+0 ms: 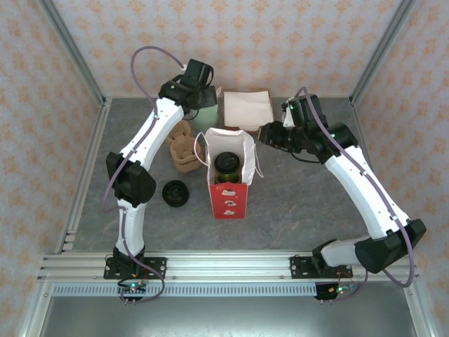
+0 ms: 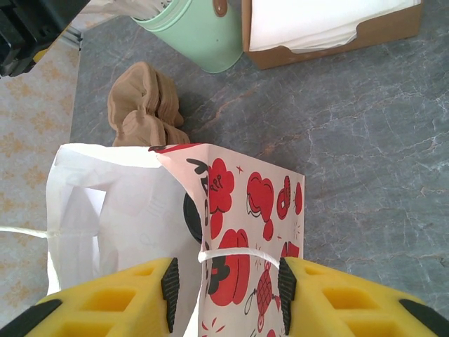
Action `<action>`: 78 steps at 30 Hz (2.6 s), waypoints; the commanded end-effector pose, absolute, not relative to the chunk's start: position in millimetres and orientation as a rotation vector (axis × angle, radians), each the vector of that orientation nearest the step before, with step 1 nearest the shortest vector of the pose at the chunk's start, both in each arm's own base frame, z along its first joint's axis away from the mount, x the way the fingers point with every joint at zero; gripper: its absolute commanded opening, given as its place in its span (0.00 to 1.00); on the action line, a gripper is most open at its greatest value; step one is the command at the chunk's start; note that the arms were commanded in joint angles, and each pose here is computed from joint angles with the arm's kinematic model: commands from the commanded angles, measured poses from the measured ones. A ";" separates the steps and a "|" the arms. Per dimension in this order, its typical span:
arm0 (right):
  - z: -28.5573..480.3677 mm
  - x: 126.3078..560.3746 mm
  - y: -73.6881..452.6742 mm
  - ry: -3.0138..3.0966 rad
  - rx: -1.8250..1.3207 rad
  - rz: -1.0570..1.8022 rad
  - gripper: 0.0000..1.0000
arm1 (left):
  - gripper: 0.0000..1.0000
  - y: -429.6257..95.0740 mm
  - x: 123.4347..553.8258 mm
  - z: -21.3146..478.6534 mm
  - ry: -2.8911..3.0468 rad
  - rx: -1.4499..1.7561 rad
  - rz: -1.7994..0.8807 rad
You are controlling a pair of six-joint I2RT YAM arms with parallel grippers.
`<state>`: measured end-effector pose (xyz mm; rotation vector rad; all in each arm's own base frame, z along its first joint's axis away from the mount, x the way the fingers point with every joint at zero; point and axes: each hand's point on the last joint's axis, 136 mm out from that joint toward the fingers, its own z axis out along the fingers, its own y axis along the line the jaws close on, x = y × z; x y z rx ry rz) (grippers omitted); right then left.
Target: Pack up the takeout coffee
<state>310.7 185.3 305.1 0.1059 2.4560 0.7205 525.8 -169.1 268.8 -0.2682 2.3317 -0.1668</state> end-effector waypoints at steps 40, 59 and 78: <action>307.5 322.5 173.7 2.402 0.099 0.627 0.45 | 0.46 -142.8 533.1 268.3 2.293 -0.343 -0.035; 312.4 322.2 169.3 2.373 0.085 0.602 0.45 | 0.13 -135.3 533.2 303.7 2.232 -0.301 0.012; 335.5 340.3 144.6 2.252 0.121 0.424 0.45 | 0.12 -119.7 392.0 446.5 2.055 -0.153 -0.072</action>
